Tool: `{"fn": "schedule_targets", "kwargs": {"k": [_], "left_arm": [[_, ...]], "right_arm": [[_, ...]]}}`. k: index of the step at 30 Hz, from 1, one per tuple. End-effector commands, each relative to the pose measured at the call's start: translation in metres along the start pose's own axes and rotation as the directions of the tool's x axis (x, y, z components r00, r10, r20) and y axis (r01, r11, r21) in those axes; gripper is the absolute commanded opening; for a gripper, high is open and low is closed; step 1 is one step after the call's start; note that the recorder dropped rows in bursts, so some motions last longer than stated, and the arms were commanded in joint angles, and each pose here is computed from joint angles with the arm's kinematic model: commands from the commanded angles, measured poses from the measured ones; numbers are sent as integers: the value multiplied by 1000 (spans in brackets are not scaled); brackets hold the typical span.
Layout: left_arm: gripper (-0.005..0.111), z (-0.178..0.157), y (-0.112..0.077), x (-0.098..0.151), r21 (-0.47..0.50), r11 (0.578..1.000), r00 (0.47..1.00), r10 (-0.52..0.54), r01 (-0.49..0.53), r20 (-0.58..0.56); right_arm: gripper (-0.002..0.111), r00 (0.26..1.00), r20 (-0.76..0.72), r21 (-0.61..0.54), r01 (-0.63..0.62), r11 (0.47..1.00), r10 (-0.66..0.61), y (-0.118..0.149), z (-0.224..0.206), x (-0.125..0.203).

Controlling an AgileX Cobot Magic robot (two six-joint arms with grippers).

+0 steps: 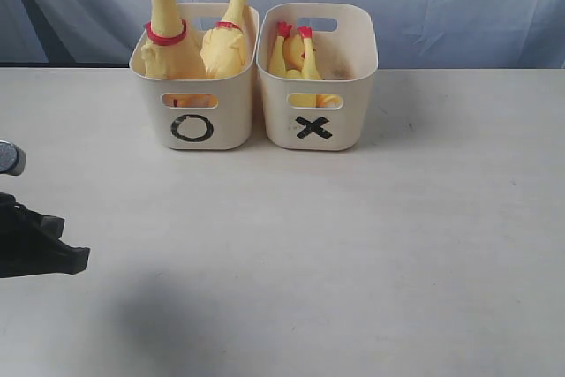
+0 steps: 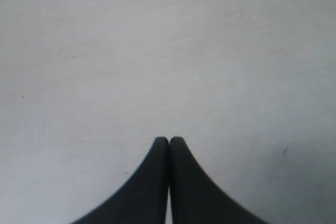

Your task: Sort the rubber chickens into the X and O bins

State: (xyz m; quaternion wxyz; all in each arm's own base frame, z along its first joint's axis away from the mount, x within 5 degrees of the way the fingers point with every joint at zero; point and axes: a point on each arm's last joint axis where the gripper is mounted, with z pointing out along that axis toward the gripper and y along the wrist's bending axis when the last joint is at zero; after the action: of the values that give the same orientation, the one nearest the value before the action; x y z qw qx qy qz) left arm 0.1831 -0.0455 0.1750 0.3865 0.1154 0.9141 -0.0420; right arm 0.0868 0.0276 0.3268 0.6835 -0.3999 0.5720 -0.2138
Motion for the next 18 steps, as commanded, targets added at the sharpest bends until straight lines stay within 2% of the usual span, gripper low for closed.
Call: {"fn": "schedule_targets", "kwargs": {"k": [1,3,4,5,6,7,8,10,13,14,16,18], "left_arm": [[0,-1,1,1,-8,1000,1000,-5,5,5],[0,-1,1,1,-8,1000,1000,-5,5,5],[0,-1,1,1,-8,1000,1000,-5,5,5],[0,-1,1,1,-8,1000,1000,-5,5,5],[0,-1,1,1,-8,1000,1000,-5,5,5],[0,-1,1,1,-8,1000,1000,-5,5,5],[0,-1,1,1,-8,1000,1000,-5,5,5],[0,-1,1,1,-8,1000,1000,-5,5,5],[0,-1,1,1,-8,1000,1000,-5,5,5],[0,-1,1,1,-8,1000,1000,-5,5,5],[0,-1,1,0,-12,1000,1000,-5,5,8],[0,-1,1,0,-14,1000,1000,-5,5,10]], "right_arm": [[-1,992,-116,-47,-58,997,53,35,-6,32],[-1,973,-169,-54,-167,984,156,47,-10,43],[-1,939,-211,-23,-283,959,273,53,-14,50],[-1,921,-224,-7,-330,944,320,55,-15,53],[-1,872,-244,42,-429,903,425,59,-18,59],[-1,864,-248,55,-439,897,438,60,-19,61],[-1,816,-246,99,-515,851,523,64,-22,66],[-1,783,-227,138,-563,815,579,74,-28,74],[-1,781,-193,155,-573,805,593,91,-36,86],[-1,767,-179,164,-595,787,617,95,-38,88],[-1,737,-152,184,-633,752,658,94,-40,88],[-1,700,-194,187,-661,727,687,98,-40,91]]}}
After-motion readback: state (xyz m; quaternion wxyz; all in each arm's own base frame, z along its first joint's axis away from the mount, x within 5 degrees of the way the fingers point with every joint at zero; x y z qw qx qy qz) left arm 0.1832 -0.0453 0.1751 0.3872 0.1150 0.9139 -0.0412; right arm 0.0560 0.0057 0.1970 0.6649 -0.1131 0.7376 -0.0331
